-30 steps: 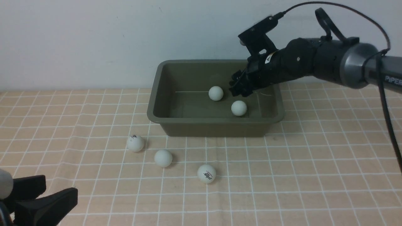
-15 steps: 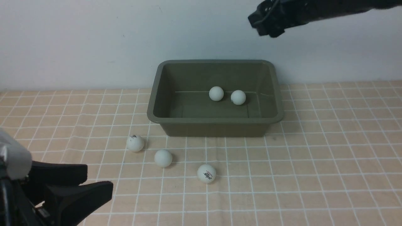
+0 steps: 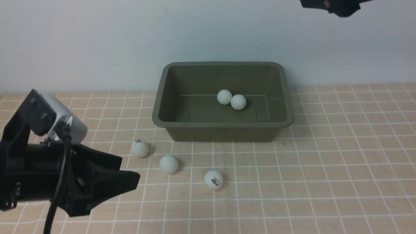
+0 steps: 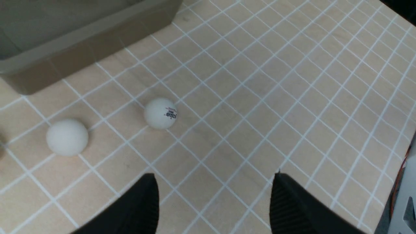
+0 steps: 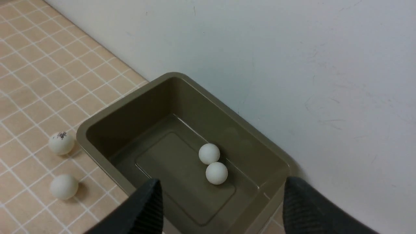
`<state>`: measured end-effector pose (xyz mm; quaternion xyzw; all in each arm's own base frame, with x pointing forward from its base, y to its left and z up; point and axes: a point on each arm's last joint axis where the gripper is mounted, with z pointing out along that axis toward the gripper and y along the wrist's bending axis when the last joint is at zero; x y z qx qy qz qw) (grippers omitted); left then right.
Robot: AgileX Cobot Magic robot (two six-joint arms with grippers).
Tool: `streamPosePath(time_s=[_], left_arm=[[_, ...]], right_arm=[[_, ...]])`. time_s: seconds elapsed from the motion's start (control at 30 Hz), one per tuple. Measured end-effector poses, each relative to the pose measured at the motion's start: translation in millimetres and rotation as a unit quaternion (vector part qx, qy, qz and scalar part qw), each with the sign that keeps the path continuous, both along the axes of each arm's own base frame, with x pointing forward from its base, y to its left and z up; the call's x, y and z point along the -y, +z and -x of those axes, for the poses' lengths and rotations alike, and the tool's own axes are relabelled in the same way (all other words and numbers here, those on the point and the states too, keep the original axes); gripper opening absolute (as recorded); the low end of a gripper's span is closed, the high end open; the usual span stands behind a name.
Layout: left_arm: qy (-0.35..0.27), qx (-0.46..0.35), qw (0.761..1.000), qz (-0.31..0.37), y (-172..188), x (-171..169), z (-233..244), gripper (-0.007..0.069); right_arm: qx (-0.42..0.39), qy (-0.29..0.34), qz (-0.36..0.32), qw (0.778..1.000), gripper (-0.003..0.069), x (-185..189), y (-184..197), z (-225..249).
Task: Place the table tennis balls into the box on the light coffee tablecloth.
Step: 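Reach for and grasp a ping pong ball on the table beside the basket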
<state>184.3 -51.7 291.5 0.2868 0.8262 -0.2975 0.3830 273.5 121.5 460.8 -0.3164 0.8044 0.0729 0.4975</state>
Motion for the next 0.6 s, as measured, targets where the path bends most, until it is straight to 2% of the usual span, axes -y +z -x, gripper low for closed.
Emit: streamPosePath(time_s=[0.17, 0.33, 0.43, 0.6], left_arm=[[0.021, -0.005, 1.000, -0.006, 17.0, 0.5, -22.3, 0.0386], [0.053, -0.021, 0.998, -0.041, 27.3, -2.0, -40.3, 0.0386], [0.024, -0.021, 0.996, -0.084, 27.6, 5.8, -48.8, 0.0386], [-0.047, -0.002, 0.993, -0.110, 27.9, 37.2, -44.6, 0.0386]], right_arm=[[-0.003, 0.001, -0.002, 1.000, 0.0456, -0.4, -0.4, 0.0], [-0.004, 0.003, -0.005, 1.000, 0.0456, -1.0, -0.3, 0.2], [-0.004, 0.004, -0.007, 1.000, 0.0456, -1.2, -0.3, 0.3], [-0.004, 0.004, -0.008, 1.000, 0.0456, -1.4, -0.1, 0.3]])
